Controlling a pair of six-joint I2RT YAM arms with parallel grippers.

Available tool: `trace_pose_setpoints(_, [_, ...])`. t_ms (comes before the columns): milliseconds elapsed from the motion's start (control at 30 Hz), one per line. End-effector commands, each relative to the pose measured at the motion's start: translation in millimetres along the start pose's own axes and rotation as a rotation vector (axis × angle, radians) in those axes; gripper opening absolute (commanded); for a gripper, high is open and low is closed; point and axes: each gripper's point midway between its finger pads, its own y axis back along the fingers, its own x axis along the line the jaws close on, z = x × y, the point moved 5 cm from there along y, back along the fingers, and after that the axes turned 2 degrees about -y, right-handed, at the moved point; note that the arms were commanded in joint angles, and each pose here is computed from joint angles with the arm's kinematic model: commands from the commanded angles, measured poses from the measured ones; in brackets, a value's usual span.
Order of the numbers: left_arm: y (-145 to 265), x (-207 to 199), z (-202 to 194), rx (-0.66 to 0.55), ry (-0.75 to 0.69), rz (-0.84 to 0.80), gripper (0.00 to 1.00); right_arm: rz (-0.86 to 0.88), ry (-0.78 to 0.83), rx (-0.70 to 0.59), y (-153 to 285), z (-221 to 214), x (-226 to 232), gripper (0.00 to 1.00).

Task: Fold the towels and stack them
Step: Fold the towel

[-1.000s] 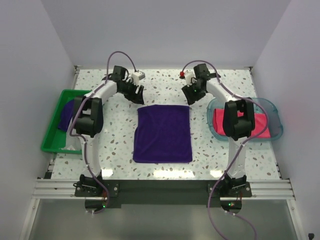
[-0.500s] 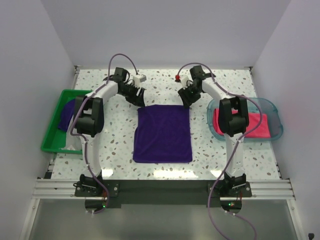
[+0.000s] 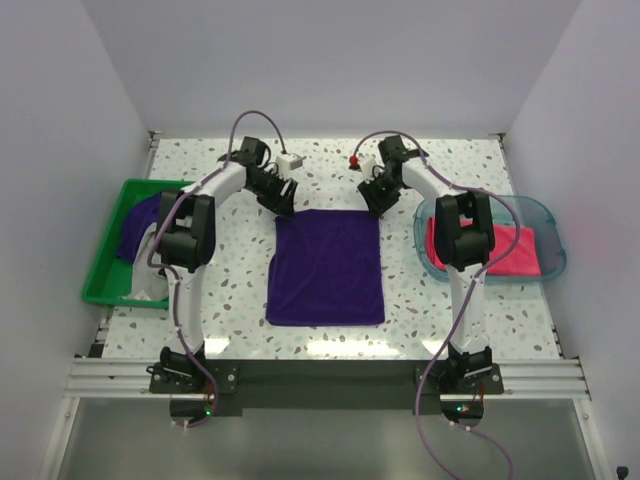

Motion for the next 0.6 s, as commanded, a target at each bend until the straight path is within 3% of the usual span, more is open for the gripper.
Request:
trace_pose_setpoints(0, [-1.8, 3.5, 0.1, 0.046, -0.043, 0.036, 0.63, 0.032, 0.005, 0.074, -10.6, -16.7, 6.6, 0.31])
trace_pose_setpoints(133, [-6.0, 4.2, -2.4, 0.074, -0.042, 0.038, 0.61, 0.029, 0.01, 0.088, -13.7, -19.4, 7.7, 0.21])
trace_pose_setpoints(567, [-22.4, -11.1, -36.3, 0.227, -0.043, 0.048, 0.5, 0.028, 0.033, 0.12, -18.5, -24.6, 14.4, 0.17])
